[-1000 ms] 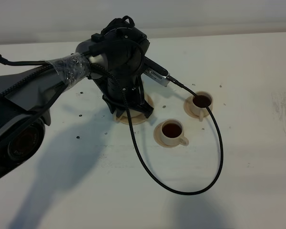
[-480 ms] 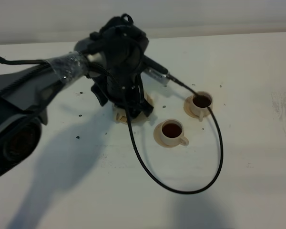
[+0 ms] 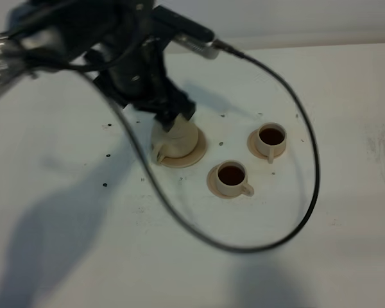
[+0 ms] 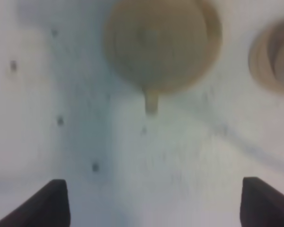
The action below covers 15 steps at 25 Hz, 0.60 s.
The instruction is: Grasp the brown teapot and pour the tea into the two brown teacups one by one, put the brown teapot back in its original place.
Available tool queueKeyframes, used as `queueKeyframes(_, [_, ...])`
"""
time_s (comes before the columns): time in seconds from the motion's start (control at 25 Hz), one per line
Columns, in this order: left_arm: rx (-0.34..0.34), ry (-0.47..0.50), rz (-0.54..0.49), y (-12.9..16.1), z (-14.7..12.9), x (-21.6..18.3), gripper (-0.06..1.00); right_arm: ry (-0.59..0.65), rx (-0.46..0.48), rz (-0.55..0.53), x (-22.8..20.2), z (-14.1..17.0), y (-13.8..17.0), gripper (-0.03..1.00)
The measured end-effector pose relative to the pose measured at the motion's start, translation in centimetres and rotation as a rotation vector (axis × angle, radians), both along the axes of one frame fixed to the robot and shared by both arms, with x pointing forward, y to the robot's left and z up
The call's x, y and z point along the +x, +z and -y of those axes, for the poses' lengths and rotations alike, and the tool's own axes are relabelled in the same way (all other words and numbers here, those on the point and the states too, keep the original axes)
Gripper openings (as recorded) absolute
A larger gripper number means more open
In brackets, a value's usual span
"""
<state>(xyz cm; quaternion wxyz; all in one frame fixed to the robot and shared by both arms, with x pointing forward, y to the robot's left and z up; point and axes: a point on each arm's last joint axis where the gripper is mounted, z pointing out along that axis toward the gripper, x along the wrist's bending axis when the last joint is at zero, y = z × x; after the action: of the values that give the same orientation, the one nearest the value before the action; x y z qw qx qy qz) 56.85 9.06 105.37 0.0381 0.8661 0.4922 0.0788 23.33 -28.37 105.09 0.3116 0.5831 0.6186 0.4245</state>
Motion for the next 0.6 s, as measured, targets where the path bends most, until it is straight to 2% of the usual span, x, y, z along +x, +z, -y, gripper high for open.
queueKeyframes(0.28, [0.053, 0.005, -0.085, 0.0, -5.2, -7.8, 0.72, 0.000, 0.000, 0.000, 0.0, 0.0, 0.0, 0.23])
queueKeyframes(0.6, [0.020, 0.004, -0.032, 1.4, -10.5, -15.6, 0.72, 0.000, 0.000, 0.000, 0.0, 0.0, 0.0, 0.23])
